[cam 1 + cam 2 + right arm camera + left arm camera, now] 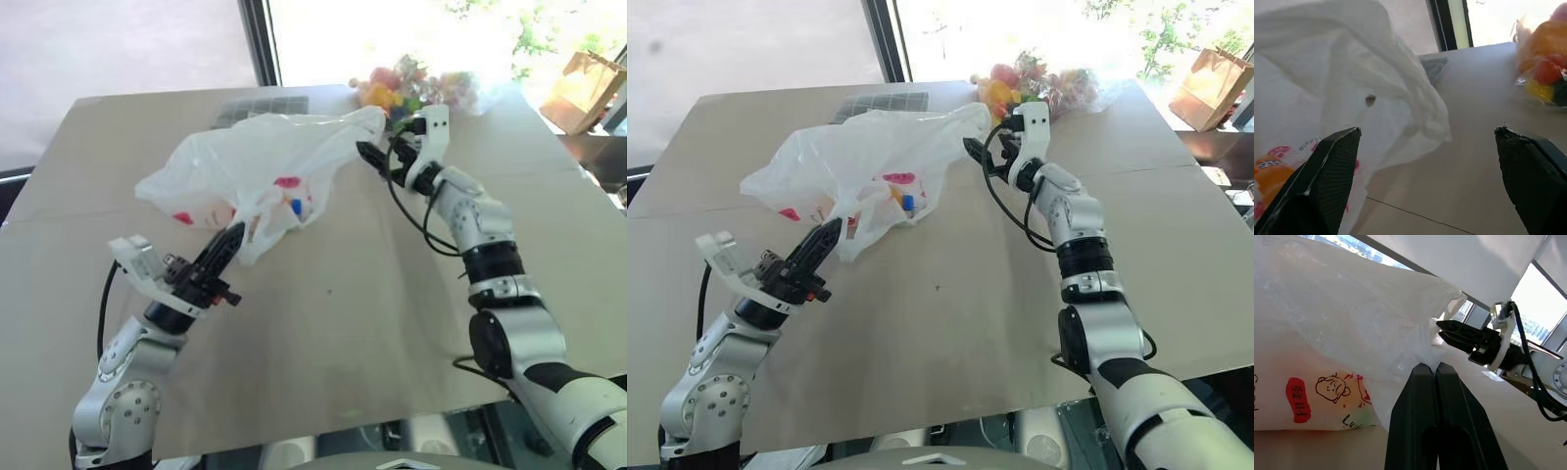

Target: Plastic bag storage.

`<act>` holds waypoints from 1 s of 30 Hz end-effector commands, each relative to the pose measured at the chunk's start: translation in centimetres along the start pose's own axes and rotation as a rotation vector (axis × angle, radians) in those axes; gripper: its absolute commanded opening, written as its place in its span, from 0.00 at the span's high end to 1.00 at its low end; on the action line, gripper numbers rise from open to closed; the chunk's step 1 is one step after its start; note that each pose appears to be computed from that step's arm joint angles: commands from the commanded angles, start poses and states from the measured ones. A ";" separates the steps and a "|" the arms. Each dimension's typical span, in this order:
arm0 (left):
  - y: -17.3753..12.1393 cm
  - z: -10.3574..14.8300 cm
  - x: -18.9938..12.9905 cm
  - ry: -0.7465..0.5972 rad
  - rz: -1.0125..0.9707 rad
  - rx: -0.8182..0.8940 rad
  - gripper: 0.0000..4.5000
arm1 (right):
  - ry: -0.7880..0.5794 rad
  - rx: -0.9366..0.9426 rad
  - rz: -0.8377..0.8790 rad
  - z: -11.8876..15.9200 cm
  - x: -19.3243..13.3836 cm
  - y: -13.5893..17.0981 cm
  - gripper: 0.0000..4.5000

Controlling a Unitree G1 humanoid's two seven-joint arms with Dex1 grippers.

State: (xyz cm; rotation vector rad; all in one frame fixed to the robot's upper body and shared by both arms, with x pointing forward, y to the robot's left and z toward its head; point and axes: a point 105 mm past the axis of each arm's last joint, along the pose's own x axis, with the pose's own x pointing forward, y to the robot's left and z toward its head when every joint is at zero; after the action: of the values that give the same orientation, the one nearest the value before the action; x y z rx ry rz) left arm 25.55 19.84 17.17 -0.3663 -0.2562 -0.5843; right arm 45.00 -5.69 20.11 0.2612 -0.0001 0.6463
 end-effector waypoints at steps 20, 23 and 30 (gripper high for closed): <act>-0.7 0.4 -0.2 -0.026 0.017 0.028 1.00 | -0.180 0.022 0.235 2.3 1.3 2.3 0.78; -0.6 0.3 0.1 -0.018 0.006 0.026 1.00 | -0.162 -0.009 0.250 2.0 0.9 2.0 1.00; -0.3 1.9 2.5 -0.009 -0.050 -0.003 1.00 | 0.004 -0.099 0.402 1.3 -2.1 2.0 1.00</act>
State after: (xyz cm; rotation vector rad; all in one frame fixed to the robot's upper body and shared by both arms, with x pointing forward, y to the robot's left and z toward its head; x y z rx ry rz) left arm 26.98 19.17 18.75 -0.3573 -0.2581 -0.6112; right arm 43.38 -5.77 19.37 0.1940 -0.0470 0.9519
